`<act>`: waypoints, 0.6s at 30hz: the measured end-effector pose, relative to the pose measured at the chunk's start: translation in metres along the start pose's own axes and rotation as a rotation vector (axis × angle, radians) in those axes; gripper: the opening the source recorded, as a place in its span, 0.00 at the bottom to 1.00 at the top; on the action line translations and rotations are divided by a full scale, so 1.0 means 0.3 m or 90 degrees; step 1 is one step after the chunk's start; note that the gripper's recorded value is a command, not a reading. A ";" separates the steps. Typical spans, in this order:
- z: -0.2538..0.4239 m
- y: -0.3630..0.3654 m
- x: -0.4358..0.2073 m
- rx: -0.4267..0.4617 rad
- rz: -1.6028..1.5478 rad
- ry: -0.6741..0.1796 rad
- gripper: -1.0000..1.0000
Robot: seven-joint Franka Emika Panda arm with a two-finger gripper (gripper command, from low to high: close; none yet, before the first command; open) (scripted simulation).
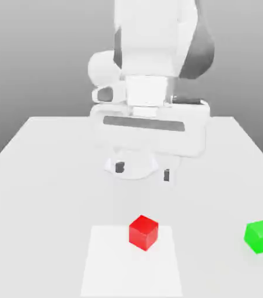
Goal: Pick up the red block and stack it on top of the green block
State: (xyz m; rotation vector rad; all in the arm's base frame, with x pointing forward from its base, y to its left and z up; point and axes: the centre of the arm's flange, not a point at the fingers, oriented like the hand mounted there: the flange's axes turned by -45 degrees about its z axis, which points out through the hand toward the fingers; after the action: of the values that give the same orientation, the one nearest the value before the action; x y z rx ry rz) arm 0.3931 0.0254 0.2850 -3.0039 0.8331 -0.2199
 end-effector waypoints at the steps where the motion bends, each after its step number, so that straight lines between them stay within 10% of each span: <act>1: 0.079 0.023 -0.048 -0.012 0.024 -0.027 0.50; 9: 0.410 0.081 -0.174 -0.038 0.076 -0.081 0.50; 10: 0.435 0.085 -0.180 -0.038 0.076 -0.081 0.00; 18: 0.418 0.081 -0.176 -0.037 0.076 -0.080 0.00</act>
State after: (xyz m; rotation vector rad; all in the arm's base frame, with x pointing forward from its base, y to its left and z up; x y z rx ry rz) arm 0.3533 0.0288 0.1526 -2.9700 1.0179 -0.0040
